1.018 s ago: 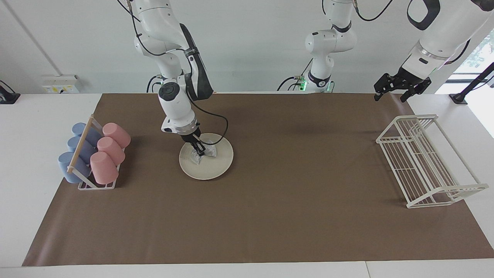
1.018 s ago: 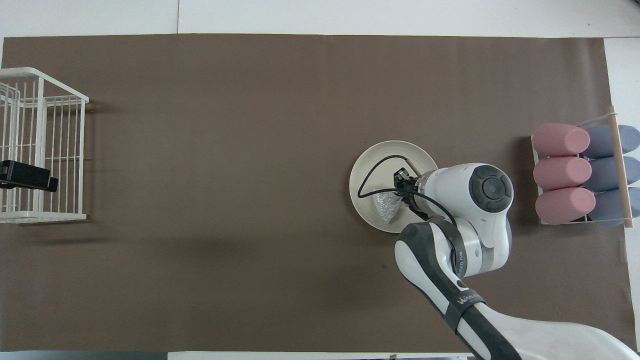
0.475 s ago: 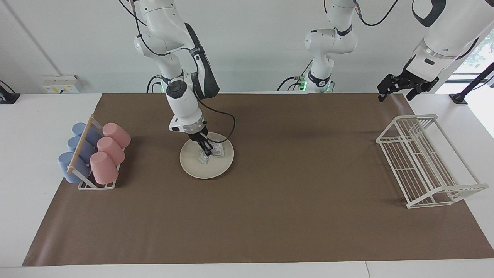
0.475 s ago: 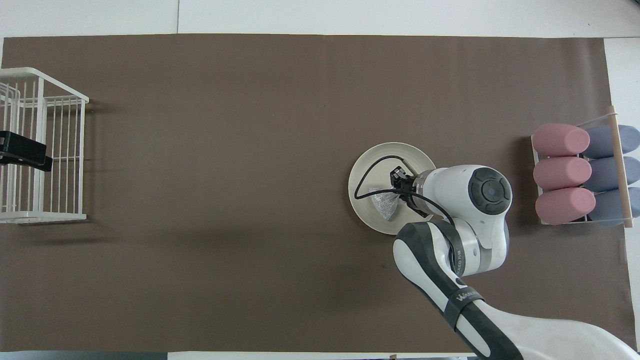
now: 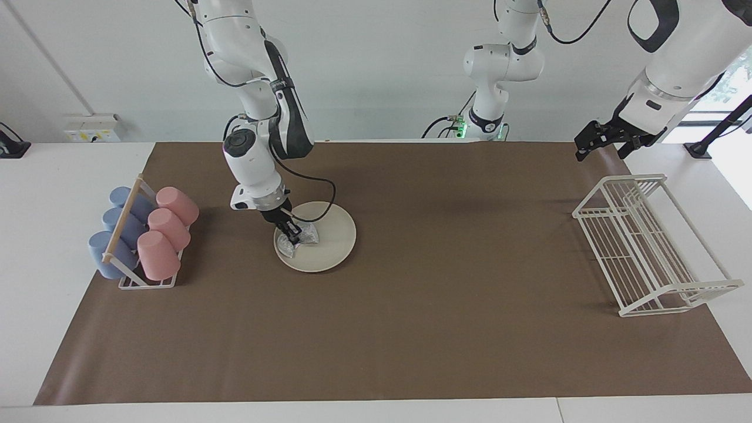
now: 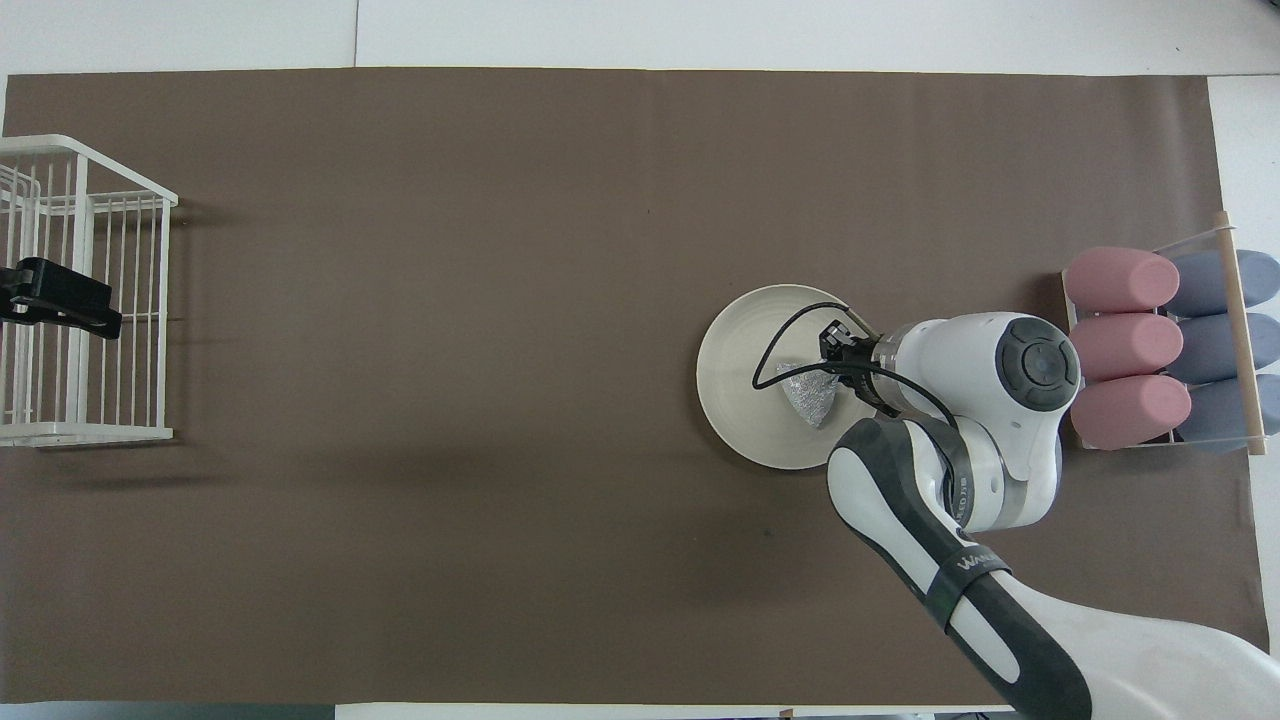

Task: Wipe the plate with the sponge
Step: 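Rub the scrubber around the white plate with the right gripper, then lift the scrubber off the plate with the right gripper while the left gripper reaches, then grasp the scrubber from the right gripper with the left gripper, then pull the scrubber toward the rack with the left gripper while the right gripper withdraws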

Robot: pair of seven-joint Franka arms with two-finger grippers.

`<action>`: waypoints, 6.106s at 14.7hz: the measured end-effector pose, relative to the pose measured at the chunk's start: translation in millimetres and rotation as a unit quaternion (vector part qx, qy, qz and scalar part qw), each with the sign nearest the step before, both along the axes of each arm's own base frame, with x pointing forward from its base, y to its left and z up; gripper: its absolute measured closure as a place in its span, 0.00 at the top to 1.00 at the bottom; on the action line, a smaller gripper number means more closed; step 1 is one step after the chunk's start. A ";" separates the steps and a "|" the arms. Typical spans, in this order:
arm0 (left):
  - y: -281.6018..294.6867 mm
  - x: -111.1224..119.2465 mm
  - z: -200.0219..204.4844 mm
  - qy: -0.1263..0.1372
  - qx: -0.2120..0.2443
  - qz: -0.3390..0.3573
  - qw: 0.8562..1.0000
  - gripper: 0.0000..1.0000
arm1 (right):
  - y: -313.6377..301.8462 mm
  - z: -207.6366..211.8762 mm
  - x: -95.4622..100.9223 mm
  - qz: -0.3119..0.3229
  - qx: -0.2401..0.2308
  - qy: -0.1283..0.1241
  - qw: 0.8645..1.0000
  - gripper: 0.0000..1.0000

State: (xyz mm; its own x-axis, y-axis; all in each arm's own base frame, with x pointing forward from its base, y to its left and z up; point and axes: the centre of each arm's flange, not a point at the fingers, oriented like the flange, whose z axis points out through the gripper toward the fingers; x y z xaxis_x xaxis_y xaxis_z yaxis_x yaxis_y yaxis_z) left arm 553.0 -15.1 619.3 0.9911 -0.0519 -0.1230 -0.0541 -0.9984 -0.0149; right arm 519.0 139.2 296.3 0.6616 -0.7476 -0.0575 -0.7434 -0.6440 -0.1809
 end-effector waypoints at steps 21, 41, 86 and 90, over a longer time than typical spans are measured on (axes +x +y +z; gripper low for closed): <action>-78.7 -7.9 -39.0 -0.042 -0.091 0.030 0.994 1.00 | 144.7 269.8 -3.4 -0.189 0.076 0.088 0.975 0.10; -169.6 -98.1 -110.2 0.043 -0.496 0.031 0.866 0.98 | 286.6 271.0 -68.6 -0.317 0.102 0.110 0.936 0.10; -61.8 -24.3 -57.2 0.003 -0.009 0.045 0.999 0.04 | 111.3 224.2 41.6 0.185 -0.002 -0.117 0.976 1.00; -38.4 -5.5 -29.3 -0.025 0.134 0.032 0.990 0.04 | 152.0 227.0 67.8 0.253 -0.030 -0.156 0.954 1.00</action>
State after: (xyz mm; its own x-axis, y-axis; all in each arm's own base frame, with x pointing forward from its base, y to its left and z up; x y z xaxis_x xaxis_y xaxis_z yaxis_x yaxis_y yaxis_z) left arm 547.5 -53.5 590.0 0.9965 0.0391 -0.0738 0.0169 -0.9599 -0.2800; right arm 586.8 291.2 523.3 0.9169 -0.3230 0.2343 -0.2500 -0.9226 -0.2937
